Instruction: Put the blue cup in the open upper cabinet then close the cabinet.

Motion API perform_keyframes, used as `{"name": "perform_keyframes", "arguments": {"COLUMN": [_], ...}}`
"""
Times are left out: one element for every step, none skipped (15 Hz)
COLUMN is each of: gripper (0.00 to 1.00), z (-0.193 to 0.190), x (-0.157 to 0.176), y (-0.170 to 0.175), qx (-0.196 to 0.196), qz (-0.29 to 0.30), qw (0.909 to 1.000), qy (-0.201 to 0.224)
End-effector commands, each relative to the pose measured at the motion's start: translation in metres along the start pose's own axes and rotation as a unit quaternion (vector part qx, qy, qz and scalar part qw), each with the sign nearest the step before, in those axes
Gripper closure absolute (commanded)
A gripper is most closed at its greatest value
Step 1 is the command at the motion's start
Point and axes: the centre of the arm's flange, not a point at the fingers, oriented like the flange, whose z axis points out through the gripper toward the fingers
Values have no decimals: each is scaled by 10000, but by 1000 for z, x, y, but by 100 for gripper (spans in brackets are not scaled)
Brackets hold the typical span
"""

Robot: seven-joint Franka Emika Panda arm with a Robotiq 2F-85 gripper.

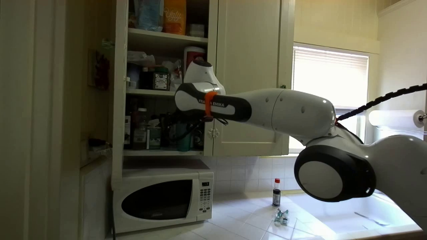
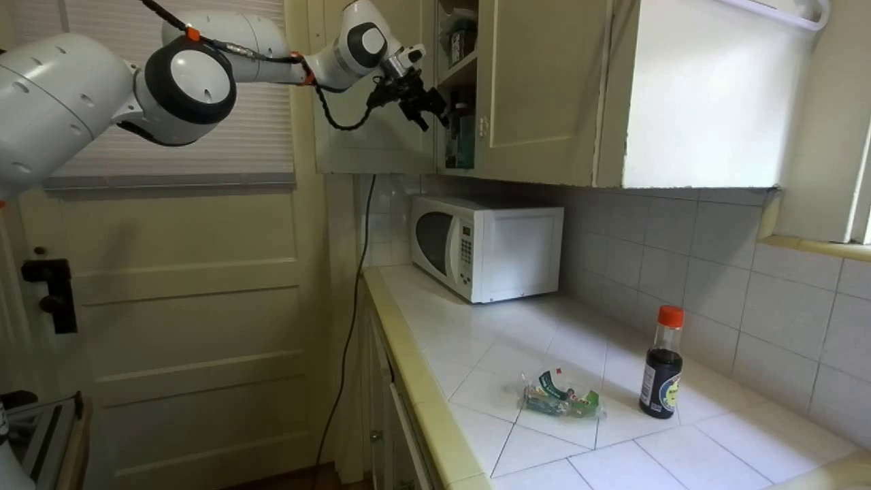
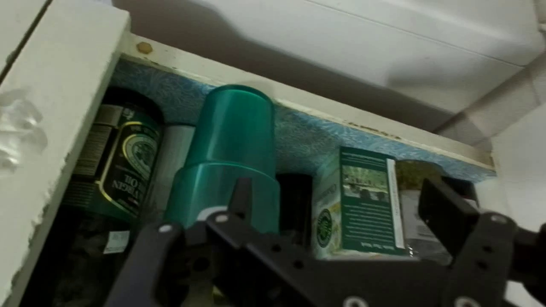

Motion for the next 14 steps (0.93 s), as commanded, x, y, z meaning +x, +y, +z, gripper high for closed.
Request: {"name": "perform_keyframes", "arguments": {"gripper": [0, 0, 0, 0, 0, 0, 0, 0, 0, 0, 0, 0, 0, 0], "z": [-44, -51, -56, -65, -70, -77, -83, -89, -95, -100, -105, -109, -113, -116], "x": [-58, -57, -56, -54, -54, -53, -51, -50, -49, -48, -48, -48, -49, -51], "y": [25, 25, 24, 24, 24, 24, 23, 22, 23, 25, 25, 26, 27, 30], "qx": [908, 1024, 1076, 1033, 997, 940, 887, 782, 702, 612, 499, 408, 302, 252], "qz": [-52, -117, -253, -334, -434, -447, -492, -502, -441, -371, -293, -233, -219, -212], "qw": [9958, 9947, 9939, 9941, 9940, 9943, 9943, 9946, 9948, 9949, 9950, 9950, 9948, 9945], "qy": [-64, -43, 20, 50, 151, 219, 333, 456, 586, 710, 812, 886, 951, 996]}}
